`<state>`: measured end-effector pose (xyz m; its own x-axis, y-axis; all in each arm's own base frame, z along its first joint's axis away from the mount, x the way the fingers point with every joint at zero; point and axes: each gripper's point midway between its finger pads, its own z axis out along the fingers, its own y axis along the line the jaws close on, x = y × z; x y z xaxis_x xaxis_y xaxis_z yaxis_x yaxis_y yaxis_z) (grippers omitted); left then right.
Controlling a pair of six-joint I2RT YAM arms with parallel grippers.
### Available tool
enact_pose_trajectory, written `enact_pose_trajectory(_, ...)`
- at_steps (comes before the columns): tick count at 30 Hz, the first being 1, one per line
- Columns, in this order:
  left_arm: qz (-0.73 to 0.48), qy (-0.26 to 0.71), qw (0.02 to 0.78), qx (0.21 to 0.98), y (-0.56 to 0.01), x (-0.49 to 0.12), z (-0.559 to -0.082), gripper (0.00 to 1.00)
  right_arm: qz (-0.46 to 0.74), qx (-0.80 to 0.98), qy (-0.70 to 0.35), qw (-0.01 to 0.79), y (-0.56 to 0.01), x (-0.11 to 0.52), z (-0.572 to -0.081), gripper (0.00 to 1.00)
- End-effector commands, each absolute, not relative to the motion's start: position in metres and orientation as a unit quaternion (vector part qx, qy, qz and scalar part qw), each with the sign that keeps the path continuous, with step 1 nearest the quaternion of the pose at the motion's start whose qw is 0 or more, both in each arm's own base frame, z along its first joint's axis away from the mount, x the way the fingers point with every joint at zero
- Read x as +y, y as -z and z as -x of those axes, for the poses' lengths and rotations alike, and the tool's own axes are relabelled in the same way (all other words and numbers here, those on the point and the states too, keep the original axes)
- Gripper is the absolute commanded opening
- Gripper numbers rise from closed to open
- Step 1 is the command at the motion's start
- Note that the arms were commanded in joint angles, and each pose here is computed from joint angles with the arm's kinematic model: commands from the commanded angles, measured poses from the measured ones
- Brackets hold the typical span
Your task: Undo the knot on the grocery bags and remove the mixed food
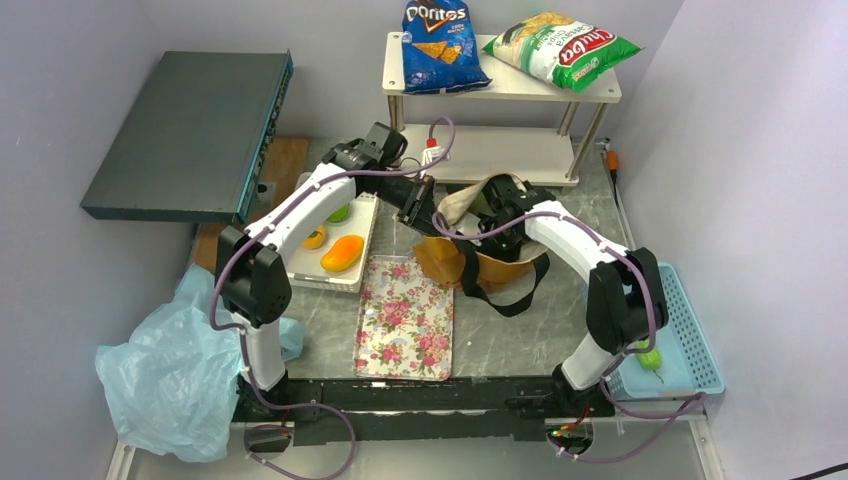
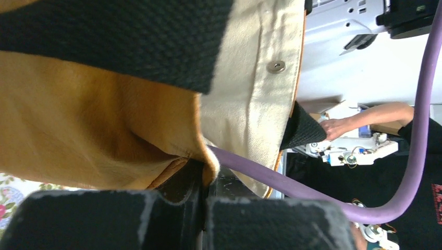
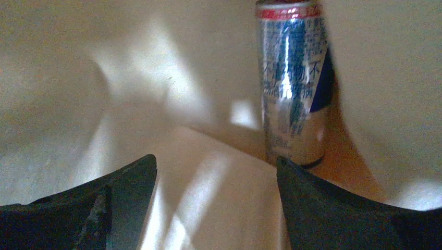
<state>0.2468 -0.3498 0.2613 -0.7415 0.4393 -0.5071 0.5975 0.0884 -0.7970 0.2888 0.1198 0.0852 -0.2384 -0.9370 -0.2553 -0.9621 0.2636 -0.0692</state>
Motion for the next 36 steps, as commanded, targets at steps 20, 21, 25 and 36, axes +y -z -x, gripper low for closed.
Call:
enact_pose_trajectory(20, -0.379, 0.546, 0.056, 0.745, -0.247, -0.347, -0.237, 0.0, 0.59, 0.796, -0.027, 0.134, -0.033, 0.107, -0.295, 0.0)
enact_pose_trajectory(21, -0.378, 0.545, 0.059, 0.746, -0.247, -0.347, -0.238, 0.0, 0.592, 0.791, -0.039, 0.149, -0.044, 0.113, -0.296, 0.0)
enact_pose_trajectory(25, -0.375, 0.542, 0.077, 0.748, -0.249, -0.35, -0.246, 0.0, 0.602, 0.771, -0.075, 0.196, -0.087, 0.132, -0.295, 0.0)
enact_pose_trajectory(36, -0.364, 0.518, 0.157, 0.758, -0.261, -0.353, -0.266, 0.0, 0.617, 0.71, -0.147, 0.307, -0.174, 0.163, -0.271, 0.0)
